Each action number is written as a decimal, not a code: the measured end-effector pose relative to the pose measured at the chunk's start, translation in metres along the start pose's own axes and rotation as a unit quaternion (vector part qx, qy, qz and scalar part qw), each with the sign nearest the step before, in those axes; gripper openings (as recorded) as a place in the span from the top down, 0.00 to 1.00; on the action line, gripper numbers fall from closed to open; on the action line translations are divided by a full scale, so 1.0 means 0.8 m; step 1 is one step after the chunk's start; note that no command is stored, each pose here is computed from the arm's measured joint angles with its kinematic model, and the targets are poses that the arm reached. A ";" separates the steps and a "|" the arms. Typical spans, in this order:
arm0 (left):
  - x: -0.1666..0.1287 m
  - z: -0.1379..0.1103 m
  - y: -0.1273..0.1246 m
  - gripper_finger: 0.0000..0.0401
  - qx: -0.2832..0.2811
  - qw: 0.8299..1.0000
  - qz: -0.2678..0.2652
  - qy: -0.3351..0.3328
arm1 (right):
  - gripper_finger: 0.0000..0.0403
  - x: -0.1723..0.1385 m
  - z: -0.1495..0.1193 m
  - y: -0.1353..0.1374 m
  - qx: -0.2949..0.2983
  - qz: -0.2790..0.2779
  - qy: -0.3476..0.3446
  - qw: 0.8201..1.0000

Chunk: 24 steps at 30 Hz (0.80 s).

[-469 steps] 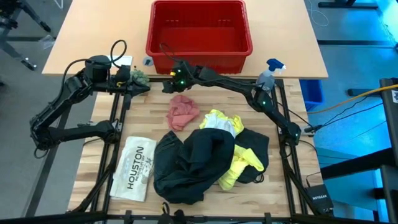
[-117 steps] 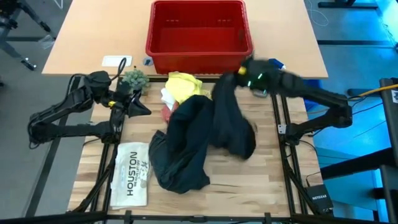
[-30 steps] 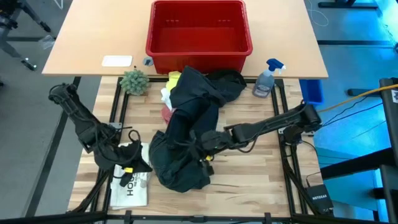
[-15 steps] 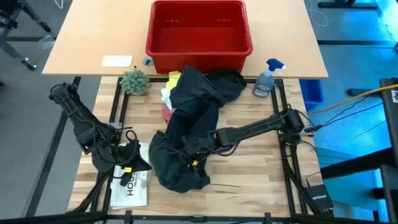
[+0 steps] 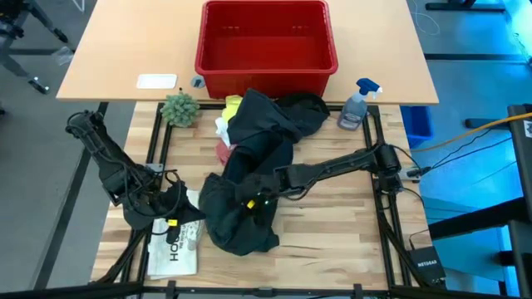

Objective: Fold laundry
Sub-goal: Fold the black jean

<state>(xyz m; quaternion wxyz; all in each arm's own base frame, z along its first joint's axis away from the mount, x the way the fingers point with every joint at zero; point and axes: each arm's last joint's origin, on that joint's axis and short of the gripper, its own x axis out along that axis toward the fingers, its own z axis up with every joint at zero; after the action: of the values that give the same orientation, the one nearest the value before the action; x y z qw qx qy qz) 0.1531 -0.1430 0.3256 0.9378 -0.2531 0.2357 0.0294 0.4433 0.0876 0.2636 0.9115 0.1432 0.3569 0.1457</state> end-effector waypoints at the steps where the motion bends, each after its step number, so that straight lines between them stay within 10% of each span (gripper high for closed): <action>1: 0.000 0.001 0.000 1.00 0.001 1.000 0.006 -0.008 | 0.99 -0.015 0.010 0.003 -0.003 0.004 -0.021 1.000; 14: -0.004 0.020 -0.005 1.00 0.062 0.982 0.073 -0.159 | 1.00 -0.256 0.102 0.061 -0.070 -0.067 -0.217 0.971; 24: 0.003 0.019 -0.002 1.00 0.065 0.982 0.088 -0.153 | 1.00 -0.273 0.089 0.018 -0.018 -0.195 -0.131 0.972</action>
<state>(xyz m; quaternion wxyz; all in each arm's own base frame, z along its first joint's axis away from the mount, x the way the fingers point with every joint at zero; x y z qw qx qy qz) 0.1621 -0.1371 0.3369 0.9710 -0.1622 0.1123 0.1350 0.3367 0.0095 0.4520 0.9635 0.0722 0.2531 -0.0482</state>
